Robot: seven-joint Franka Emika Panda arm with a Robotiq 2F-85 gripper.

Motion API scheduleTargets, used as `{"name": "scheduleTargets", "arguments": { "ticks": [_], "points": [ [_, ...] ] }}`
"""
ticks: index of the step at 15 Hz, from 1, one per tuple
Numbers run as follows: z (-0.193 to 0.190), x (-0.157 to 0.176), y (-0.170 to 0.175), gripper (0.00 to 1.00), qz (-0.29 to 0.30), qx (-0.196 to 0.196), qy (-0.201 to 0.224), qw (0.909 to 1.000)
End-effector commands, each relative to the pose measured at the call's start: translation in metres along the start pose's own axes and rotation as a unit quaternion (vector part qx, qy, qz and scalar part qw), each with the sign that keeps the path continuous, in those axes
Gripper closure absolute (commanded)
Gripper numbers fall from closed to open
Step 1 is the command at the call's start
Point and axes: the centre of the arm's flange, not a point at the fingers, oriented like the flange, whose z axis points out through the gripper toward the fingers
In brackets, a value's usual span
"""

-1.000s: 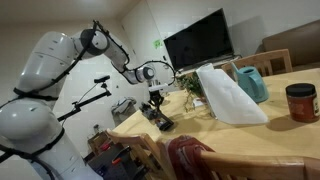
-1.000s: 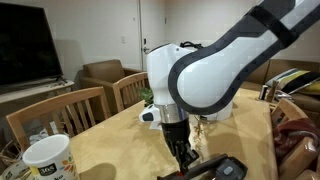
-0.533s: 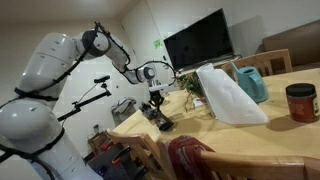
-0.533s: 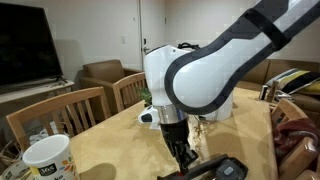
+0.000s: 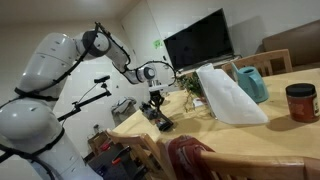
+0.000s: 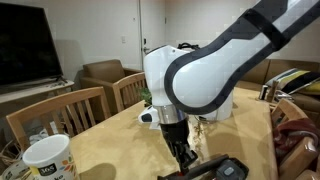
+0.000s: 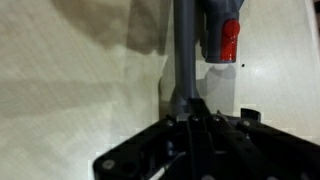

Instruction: Dismantle the vacuum head

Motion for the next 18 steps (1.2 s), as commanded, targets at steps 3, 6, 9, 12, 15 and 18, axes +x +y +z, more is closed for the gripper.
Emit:
{"name": "scheduleTargets", "arguments": {
  "ticks": [3,6,9,12,15,18],
  "points": [
    [0.024,-0.02,-0.007,1.0,0.031,0.012,-0.016,0.9993],
    [0.026,-0.032,-0.012,1.0,0.047,0.014,-0.017,0.9987],
    [0.027,-0.043,-0.018,1.0,0.061,0.017,-0.021,0.9978],
    [0.029,-0.056,-0.024,1.0,0.076,0.022,-0.029,0.9965],
    [0.031,-0.067,-0.032,1.0,0.089,0.028,-0.039,0.9949],
    [0.034,-0.077,-0.038,1.0,0.103,0.033,-0.048,0.993]
  ]
}}
